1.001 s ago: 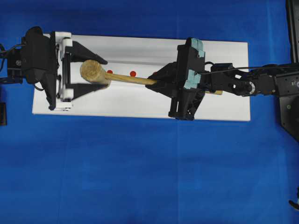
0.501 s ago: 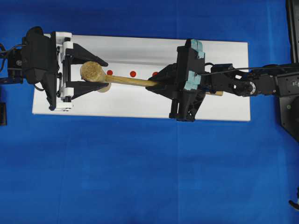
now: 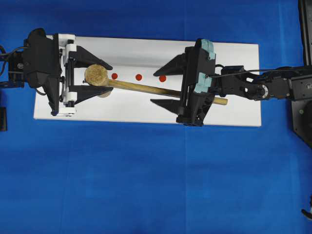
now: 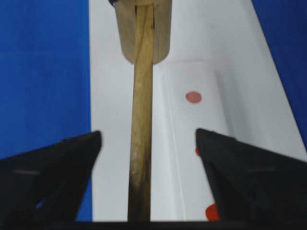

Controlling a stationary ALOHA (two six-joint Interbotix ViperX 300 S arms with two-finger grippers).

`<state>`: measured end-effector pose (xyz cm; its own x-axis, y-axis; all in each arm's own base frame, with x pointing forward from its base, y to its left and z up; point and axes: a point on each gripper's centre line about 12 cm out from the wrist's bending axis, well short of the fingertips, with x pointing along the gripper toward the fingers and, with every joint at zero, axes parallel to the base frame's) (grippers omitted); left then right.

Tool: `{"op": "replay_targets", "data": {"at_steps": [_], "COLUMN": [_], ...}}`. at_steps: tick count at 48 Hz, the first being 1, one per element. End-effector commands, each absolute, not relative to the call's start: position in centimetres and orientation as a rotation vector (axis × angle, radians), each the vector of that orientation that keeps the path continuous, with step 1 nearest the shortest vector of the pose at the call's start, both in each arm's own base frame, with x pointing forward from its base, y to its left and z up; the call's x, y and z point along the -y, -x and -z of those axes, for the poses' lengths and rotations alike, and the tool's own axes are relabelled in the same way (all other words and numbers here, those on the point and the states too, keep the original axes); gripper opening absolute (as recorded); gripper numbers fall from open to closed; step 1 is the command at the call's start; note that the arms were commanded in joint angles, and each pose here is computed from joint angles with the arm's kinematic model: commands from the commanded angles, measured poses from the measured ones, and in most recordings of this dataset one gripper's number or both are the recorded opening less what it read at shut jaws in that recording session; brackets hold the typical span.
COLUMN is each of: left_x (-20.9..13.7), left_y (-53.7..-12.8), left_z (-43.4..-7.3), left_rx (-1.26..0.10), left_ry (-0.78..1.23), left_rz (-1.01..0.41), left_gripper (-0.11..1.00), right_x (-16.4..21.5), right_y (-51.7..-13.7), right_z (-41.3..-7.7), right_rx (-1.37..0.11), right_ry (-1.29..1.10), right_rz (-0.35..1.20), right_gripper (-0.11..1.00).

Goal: Hit the mark with a hammer.

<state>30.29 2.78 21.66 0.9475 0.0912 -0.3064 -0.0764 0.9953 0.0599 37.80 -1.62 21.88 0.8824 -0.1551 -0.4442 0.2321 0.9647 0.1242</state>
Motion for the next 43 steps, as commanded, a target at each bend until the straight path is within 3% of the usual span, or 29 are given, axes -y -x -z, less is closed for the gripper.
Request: {"op": "replay_targets", "data": {"at_steps": [1, 4, 8, 18, 43], "left_x": [-2.73, -2.72, -2.72, -2.71, -2.5], "left_y": [-30.77, -30.78, -30.85, -30.97, -30.82], "left_z": [-23.12, -23.05, -22.96, -22.89, -23.11], "left_rx": [-0.275, -0.286, -0.308, -0.364, -0.32], "left_ry": [-0.027, -0.003, 0.028, 0.183, 0.963], "left_rz": [-0.087, -0.089, -0.093, -0.12, -0.263], "left_gripper": [0.46, 0.46, 0.46, 0.46, 0.46], "right_x": [1.45, 1.34, 1.29, 1.27, 1.21], "right_y": [-38.08, -38.11, -38.11, -38.1, -37.98], "right_z": [-23.67, -23.74, -23.74, -23.71, -23.41], "right_rx": [-0.394, -0.392, -0.392, -0.392, -0.409], "right_ry": [-0.169, -0.169, -0.168, -0.152, 0.027], "right_rz": [0.198, 0.196, 0.194, 0.189, 0.151], "right_gripper": [0.86, 0.93, 0.89, 0.91, 0.91]}}
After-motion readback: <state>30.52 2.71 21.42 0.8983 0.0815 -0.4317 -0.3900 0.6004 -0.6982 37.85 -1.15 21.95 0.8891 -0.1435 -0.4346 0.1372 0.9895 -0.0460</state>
